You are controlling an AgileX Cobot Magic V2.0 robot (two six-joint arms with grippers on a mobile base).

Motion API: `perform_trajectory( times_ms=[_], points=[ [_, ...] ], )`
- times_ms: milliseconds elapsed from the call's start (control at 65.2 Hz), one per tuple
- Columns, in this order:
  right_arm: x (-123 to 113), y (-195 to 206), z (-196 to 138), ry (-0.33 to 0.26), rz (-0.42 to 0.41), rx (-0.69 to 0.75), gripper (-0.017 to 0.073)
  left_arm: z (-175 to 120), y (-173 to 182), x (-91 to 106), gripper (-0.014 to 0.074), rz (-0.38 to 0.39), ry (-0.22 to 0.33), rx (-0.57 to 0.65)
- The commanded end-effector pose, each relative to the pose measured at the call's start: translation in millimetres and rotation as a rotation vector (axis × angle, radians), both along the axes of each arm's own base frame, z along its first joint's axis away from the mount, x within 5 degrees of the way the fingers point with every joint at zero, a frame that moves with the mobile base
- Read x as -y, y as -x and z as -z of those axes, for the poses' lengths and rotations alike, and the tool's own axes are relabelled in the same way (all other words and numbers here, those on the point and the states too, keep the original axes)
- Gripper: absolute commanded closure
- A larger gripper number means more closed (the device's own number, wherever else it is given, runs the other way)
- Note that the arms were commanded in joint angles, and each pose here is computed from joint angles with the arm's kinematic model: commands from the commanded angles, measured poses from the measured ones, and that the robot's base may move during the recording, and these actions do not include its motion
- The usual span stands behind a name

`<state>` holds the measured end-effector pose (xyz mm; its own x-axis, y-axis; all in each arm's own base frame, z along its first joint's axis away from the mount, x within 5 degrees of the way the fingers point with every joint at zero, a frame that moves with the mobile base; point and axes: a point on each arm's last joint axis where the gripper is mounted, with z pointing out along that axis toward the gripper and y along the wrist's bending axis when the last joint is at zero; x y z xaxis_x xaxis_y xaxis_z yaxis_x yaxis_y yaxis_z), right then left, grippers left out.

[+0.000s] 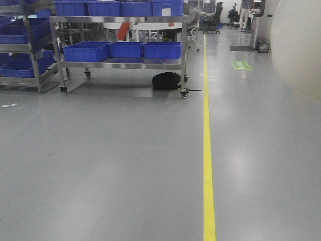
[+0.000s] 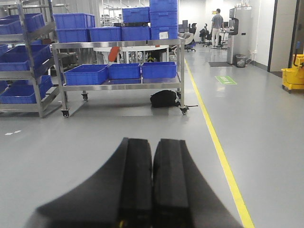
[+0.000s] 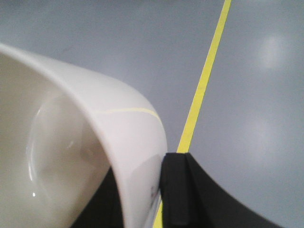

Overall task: Move white bin to right shelf second layer
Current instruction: 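Drive forward along the yellow floor line holding the bin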

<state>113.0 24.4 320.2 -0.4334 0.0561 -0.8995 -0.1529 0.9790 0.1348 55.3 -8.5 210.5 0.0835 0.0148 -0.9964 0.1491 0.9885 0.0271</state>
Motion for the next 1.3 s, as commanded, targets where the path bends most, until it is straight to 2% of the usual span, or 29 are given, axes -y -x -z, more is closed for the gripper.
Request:
perform_trajectory(
  times_ms=[0,1289],
  points=[
    [0.3,-3.0,-18.7,-0.025,0.008,0.128,0.0535,2.7,0.2,-0.5,0.0509,-0.003,0.023,0.064],
    [0.3,-2.9,-18.7,-0.025,0.008,0.127,0.0535,2.7,0.2,-0.5,0.0509,-0.003,0.023,0.064]
  ],
)
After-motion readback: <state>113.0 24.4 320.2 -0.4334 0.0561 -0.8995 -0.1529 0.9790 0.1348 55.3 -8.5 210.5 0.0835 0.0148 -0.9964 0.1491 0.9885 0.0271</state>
